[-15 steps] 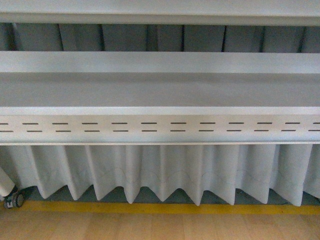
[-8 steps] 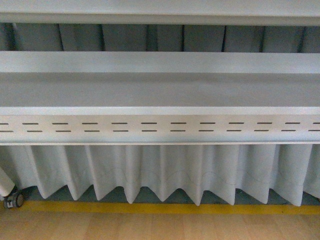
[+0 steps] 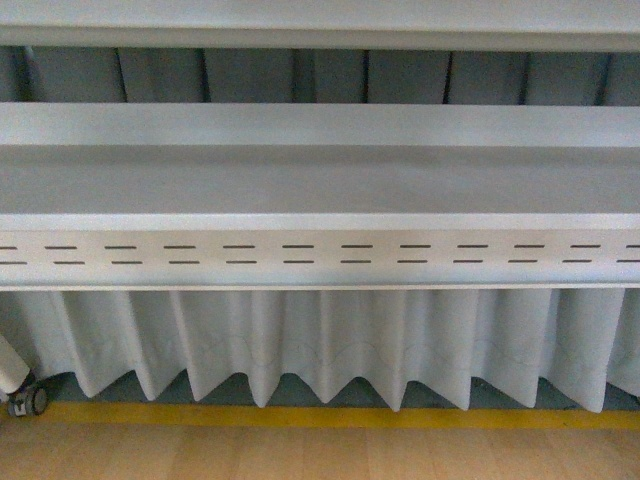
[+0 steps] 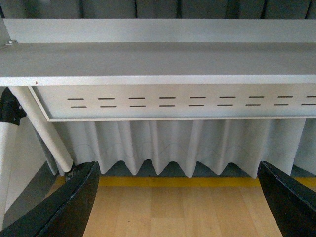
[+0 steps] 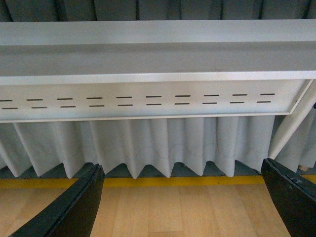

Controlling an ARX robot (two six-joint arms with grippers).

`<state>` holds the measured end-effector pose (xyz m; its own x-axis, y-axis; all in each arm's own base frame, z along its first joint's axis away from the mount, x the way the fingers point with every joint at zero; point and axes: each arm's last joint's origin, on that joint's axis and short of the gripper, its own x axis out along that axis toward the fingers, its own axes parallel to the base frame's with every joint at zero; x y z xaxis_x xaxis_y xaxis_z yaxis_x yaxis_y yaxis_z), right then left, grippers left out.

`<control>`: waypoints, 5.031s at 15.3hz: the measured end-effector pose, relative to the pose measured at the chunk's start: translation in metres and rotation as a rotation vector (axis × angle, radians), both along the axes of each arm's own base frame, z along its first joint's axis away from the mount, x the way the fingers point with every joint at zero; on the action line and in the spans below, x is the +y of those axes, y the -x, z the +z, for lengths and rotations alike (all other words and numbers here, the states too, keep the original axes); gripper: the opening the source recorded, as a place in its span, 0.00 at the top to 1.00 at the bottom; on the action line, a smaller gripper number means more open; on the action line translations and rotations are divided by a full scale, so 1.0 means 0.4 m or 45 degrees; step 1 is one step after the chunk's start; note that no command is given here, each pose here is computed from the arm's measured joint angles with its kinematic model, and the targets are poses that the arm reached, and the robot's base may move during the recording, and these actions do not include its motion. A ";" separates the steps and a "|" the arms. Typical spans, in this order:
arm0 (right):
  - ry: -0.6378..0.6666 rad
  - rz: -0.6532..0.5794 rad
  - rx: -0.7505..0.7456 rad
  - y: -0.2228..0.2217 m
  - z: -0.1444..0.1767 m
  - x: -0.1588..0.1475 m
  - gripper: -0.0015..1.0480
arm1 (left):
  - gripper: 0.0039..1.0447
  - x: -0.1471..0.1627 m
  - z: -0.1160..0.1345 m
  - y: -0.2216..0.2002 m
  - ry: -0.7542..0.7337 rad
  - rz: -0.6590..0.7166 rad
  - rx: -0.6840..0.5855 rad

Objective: Wind up and store yellow beetle toy

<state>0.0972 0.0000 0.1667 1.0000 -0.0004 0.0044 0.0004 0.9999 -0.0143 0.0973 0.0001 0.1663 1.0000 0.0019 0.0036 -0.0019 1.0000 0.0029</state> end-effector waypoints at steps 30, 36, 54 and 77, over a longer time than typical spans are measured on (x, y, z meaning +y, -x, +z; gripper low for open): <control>0.000 0.000 0.003 0.000 -0.001 0.000 0.06 | 0.06 0.000 0.000 0.000 0.000 0.001 -0.001; 0.000 0.000 0.000 0.000 0.000 0.000 0.06 | 0.06 0.000 0.000 0.000 0.000 0.000 -0.001; 0.000 0.000 0.000 0.000 0.000 0.000 0.06 | 0.06 0.000 0.000 0.000 0.000 0.000 -0.001; 0.000 0.000 0.001 0.000 0.000 0.000 0.06 | 0.06 0.000 0.000 0.000 0.000 0.000 0.000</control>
<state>0.0973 0.0000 0.1667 1.0000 -0.0008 0.0036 0.0008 0.9999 -0.0143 0.0972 0.0001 0.1664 1.0000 0.0019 0.0040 -0.0019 1.0000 0.0029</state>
